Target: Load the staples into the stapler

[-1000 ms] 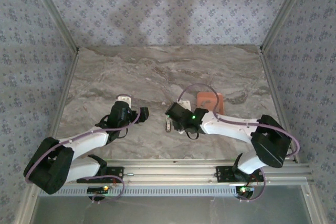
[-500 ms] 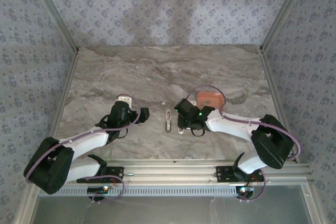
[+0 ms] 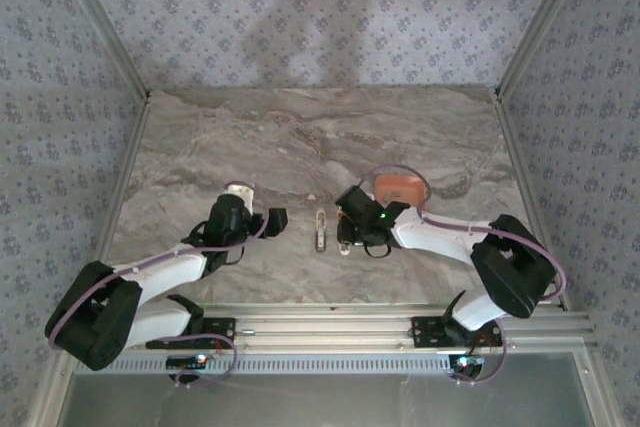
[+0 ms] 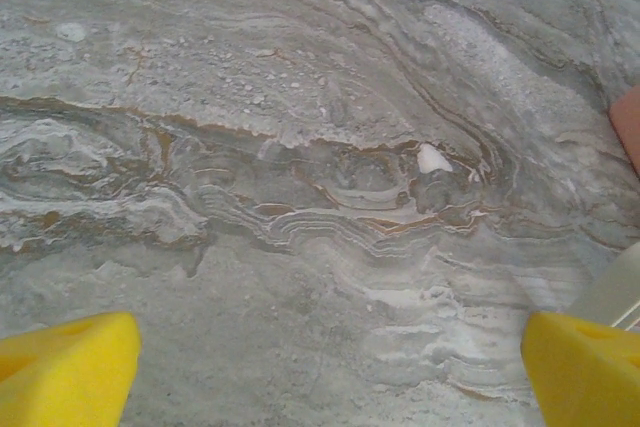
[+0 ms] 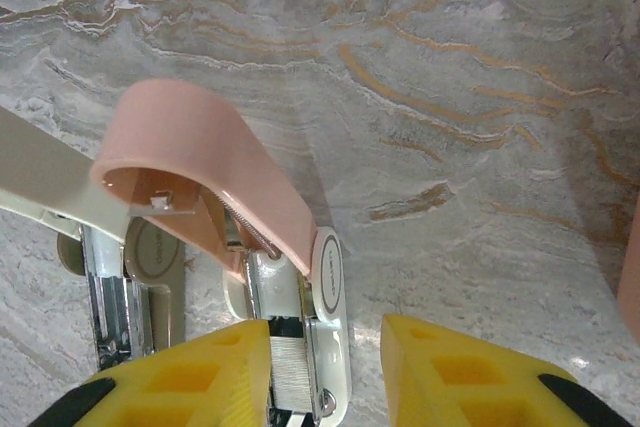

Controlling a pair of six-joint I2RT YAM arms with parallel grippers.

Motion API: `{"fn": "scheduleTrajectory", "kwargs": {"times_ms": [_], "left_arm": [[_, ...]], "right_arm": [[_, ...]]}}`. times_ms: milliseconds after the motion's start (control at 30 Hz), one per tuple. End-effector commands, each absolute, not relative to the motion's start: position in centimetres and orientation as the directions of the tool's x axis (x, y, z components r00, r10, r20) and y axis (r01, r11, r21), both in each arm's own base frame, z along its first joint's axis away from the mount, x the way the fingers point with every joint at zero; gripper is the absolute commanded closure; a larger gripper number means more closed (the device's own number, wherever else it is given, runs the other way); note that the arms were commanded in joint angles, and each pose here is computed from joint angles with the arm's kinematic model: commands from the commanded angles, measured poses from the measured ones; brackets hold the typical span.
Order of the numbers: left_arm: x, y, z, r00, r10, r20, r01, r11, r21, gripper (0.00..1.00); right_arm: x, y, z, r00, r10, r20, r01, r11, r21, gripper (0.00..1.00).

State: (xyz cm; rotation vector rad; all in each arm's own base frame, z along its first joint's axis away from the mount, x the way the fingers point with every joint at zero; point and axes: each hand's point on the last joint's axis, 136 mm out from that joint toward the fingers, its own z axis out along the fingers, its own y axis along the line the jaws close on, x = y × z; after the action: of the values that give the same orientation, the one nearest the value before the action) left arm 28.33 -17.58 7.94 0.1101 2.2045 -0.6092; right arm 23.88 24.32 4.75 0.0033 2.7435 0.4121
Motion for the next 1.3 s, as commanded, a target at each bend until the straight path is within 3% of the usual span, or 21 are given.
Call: {"fn": "scheduleTrajectory", "kwargs": {"times_ms": [0,433,900,1267], "left_arm": [[28.2,-18.3,8.9,-0.626,-0.115,-0.772,0.34,0.85,-0.402,0.03],[28.0,-18.2,8.5,-0.63,-0.113,-0.768,0.34,0.849,-0.404,0.02],[28.0,-18.3,8.5,-0.629,-0.109,-0.77,0.344,0.85,-0.4,0.02],[28.0,-18.3,9.0,-0.624,-0.114,-0.773,0.347,0.846,-0.405,0.02]], "right_arm": [[23.7,24.1,3.8,-0.941,0.056,-0.334,-0.043,0.959,0.28,0.65],[23.8,24.2,3.1,-0.946,0.043,-0.323,-0.053,0.958,0.281,0.64],[23.1,24.0,2.3,-0.956,0.02,-0.293,-0.06,0.964,0.26,0.73],[23.5,24.2,4.5,-0.93,0.015,-0.367,-0.084,0.964,0.253,0.69]]}}
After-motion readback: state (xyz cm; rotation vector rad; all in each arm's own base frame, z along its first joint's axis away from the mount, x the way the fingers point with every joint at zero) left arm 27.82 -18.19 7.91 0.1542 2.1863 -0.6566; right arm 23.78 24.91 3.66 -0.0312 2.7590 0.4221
